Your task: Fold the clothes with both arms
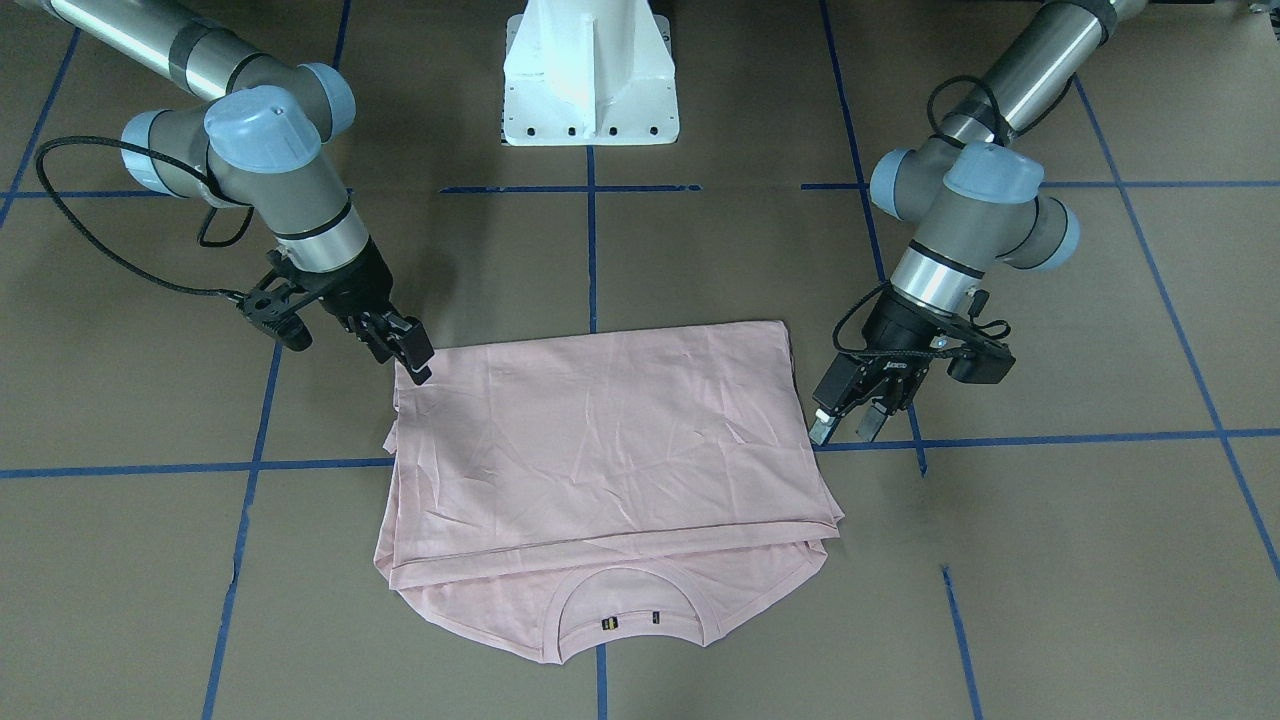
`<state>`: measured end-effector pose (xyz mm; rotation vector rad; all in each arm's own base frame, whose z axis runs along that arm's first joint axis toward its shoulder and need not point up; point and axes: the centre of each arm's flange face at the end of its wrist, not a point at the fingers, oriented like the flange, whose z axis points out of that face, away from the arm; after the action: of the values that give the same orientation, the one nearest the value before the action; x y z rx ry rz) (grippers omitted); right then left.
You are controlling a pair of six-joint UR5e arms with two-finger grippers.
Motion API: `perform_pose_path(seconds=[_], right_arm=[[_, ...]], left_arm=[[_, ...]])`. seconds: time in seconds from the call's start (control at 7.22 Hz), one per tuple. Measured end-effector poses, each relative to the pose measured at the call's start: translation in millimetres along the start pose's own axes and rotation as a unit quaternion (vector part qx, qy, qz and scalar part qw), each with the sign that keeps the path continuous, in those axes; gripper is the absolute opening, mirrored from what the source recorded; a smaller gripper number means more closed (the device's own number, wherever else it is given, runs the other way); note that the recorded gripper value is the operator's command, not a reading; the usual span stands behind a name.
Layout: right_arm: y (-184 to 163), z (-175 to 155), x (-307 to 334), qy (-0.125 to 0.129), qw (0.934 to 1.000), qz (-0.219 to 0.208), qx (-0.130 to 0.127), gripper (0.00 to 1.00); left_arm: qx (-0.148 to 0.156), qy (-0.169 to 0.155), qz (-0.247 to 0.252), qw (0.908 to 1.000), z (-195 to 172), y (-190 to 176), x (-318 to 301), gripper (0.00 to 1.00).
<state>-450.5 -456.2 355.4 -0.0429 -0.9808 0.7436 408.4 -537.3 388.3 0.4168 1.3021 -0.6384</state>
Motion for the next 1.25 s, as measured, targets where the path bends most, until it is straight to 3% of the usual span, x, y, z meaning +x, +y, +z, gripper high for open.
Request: perform_pose_path(seconds=[0.69, 0.97, 1.11, 1.25], right_arm=[[6, 17, 23, 0.025, 0.9997, 0.006, 0.004, 0.69], [14, 22, 26, 0.032, 0.9995, 0.002, 0.003, 0.57], [16, 24, 27, 0.034, 0.9994, 0.001, 0.004, 0.39], [15, 25, 28, 0.035, 0.9994, 0.001, 0.006, 0.00]], left_arm=[[0.004, 0.005, -0.013, 0.9999, 1, 1, 7, 0.99], [0.004, 0.006, -0.014, 0.9999, 1, 2, 7, 0.99], [0.003, 0.006, -0.014, 0.9999, 1, 2, 8, 0.99], [0.003, 0.008, -0.014, 0.9999, 0, 2, 9, 0.99]])
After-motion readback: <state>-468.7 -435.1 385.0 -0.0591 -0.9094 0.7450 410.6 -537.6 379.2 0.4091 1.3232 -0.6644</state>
